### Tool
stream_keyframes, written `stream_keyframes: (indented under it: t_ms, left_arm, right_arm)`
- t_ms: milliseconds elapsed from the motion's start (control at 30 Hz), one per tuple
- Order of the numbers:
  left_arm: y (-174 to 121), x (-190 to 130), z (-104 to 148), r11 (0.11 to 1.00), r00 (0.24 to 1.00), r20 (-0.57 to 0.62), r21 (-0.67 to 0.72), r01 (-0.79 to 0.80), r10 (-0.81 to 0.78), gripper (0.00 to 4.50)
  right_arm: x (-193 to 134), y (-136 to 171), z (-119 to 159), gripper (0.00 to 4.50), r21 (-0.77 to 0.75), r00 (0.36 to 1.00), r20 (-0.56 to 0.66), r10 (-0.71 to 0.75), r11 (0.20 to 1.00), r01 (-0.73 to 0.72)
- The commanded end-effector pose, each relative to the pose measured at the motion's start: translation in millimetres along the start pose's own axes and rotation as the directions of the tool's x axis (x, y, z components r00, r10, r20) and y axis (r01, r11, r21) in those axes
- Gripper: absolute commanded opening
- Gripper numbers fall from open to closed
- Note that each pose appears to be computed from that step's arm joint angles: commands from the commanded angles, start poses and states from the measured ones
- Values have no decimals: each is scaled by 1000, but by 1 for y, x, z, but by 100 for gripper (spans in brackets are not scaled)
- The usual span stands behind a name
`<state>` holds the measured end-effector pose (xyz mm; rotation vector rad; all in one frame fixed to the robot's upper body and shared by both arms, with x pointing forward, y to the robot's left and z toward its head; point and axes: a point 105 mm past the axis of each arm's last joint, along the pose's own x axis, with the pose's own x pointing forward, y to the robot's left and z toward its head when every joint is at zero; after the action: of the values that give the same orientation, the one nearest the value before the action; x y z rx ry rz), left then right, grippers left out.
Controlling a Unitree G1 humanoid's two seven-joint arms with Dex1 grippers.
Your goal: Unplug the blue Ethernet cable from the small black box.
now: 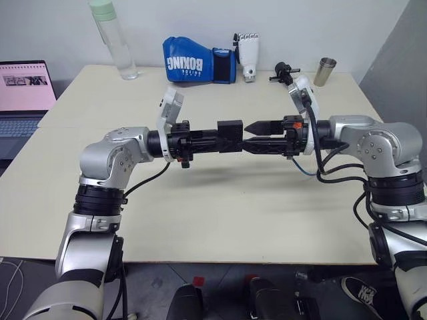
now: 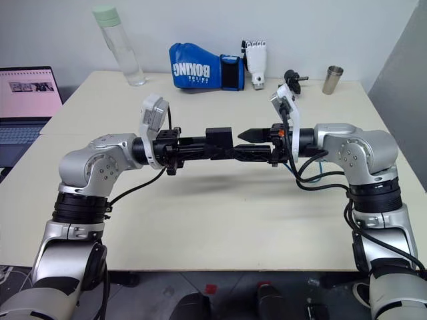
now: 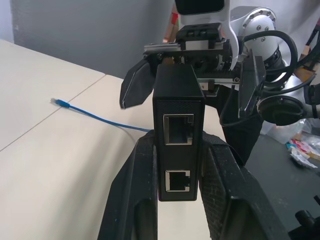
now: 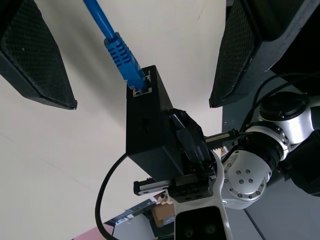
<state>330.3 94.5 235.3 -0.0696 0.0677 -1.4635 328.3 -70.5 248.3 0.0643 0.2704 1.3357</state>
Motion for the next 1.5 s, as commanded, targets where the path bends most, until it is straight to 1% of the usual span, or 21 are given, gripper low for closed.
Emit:
stream_keyframes:
  t_ms: [33,133,167,267,367,500,600,667,767,900,933,967,1000,1033,1067,1100,1200,1300,1500]
  left_arm:
    - [-8,3,14,998,999,9,55,36,-36,78]
    - [-9,1,14,998,999,5,53,39,-39,78]
    - [-9,1,14,998,999,5,52,39,-39,78]
    - [-9,0,15,998,999,3,50,39,-39,78]
    - [-9,0,16,998,999,4,51,40,-40,78]
    - [-10,0,17,998,999,4,50,42,-42,78]
    - [-10,0,18,998,999,7,49,41,-41,78]
    - [-10,1,18,998,999,9,48,40,-41,78]
    - [-10,1,19,998,999,11,48,41,-41,78]
    - [-9,1,20,998,999,14,50,37,-38,78]
    - [-8,1,20,998,999,14,50,36,-37,78]
    - [-8,0,20,998,999,15,49,36,-36,78]
    - [-8,0,20,998,999,15,48,35,-36,78]
    - [-8,0,20,998,999,15,48,36,-37,78]
    - [-9,1,19,998,999,14,47,37,-38,78]
    - [-9,1,19,998,999,14,47,39,-40,78]
    - [-9,1,19,998,999,12,47,43,-43,78]
    - [-8,1,20,998,999,13,48,44,-45,78]
    - [-7,1,18,998,999,7,49,38,-38,78]
  right_arm:
    - [-4,8,11,449,-24,999,30,37,999,-36]
    - [-4,10,10,449,-12,998,25,59,998,-59]
    - [-4,11,9,420,-15,998,20,63,998,-63]
    - [-6,10,5,366,-19,998,3,69,997,-69]
    - [-6,7,5,289,-16,998,6,66,998,-66]
    - [-5,7,1,187,-40,996,-18,83,996,-84]
    - [-3,7,0,129,-47,996,-24,89,995,-90]
    - [-3,8,-1,72,-61,995,-37,93,994,-95]
    - [-3,5,-4,8,-74,995,-52,86,993,-90]
    - [-4,2,-3,2,-81,995,-60,83,993,-87]
    - [-5,1,-3,69,-79,995,-60,84,993,-89]
    - [-6,1,-2,78,-79,995,-61,84,993,-89]
    - [-6,0,-2,110,-81,995,-61,82,993,-87]
    - [-7,0,-2,123,-82,995,-63,80,993,-85]
    - [-7,-1,-2,152,-84,995,-65,78,993,-84]
    - [-8,-1,-1,169,-84,994,-68,80,993,-86]
    - [-10,1,-1,169,-83,992,-78,94,991,-101]
    - [-8,-5,1,169,-76,995,-70,75,994,-80]
    - [-8,-7,3,169,-75,994,-72,82,993,-87]
